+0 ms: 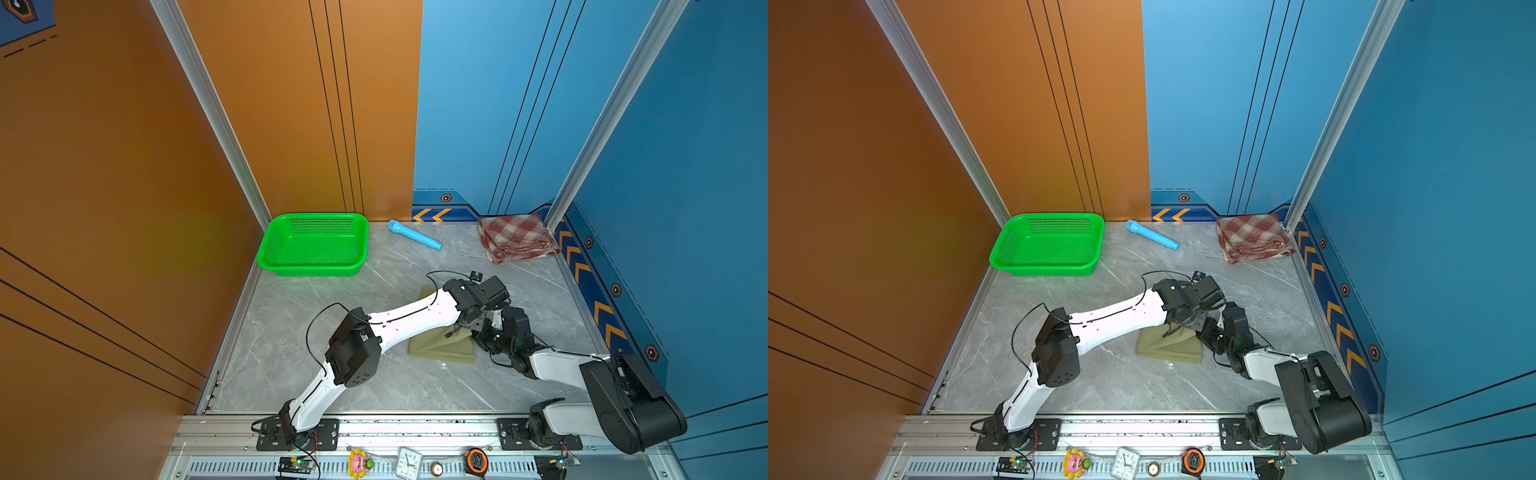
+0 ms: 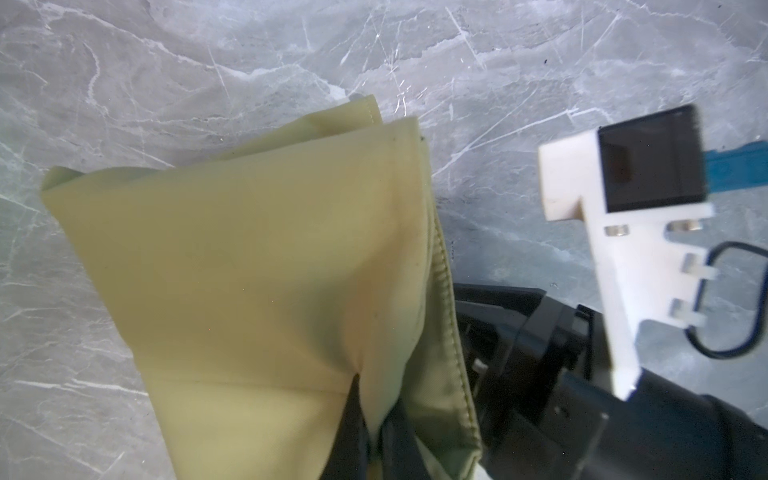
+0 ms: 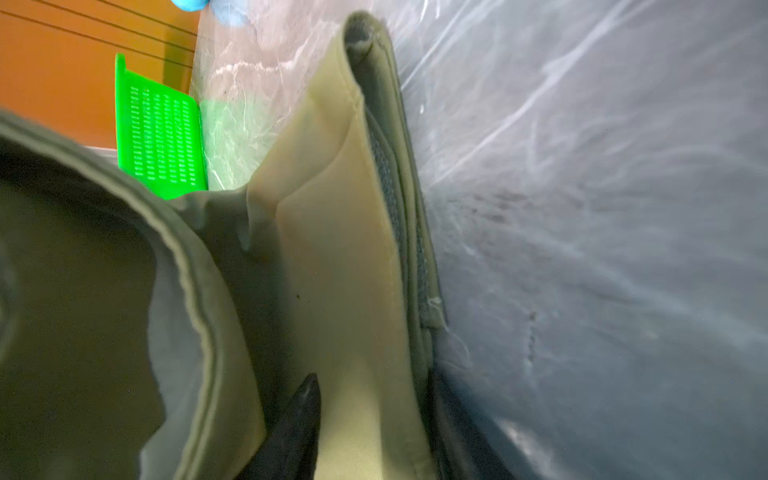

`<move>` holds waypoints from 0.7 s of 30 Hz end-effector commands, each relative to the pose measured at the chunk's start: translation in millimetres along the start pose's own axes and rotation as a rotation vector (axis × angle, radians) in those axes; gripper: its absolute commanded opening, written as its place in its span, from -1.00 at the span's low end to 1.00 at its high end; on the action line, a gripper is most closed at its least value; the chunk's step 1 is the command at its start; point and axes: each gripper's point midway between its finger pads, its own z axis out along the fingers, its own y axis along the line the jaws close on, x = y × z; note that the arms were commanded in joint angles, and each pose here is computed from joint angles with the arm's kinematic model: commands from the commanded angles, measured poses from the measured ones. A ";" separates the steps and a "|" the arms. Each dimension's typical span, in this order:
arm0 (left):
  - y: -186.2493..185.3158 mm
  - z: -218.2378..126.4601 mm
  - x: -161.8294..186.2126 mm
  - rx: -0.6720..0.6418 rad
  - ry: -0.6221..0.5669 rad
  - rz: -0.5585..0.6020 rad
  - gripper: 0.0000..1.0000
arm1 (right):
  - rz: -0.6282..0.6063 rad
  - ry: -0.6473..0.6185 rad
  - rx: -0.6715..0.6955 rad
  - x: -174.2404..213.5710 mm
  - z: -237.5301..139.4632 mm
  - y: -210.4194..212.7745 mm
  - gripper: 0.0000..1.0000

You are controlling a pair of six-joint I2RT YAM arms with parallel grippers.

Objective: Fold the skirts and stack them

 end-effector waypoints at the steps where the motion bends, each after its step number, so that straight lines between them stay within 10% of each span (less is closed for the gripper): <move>1: 2.1 14.1 6.8 -0.005 0.039 -0.005 -1.00 | 0.037 0.036 0.193 16.4 -14.9 -51.5 0.05; 21: -25.4 66.8 39.1 0.037 0.138 -0.009 -0.93 | 0.085 0.006 0.250 1.9 -51.1 -64.5 0.11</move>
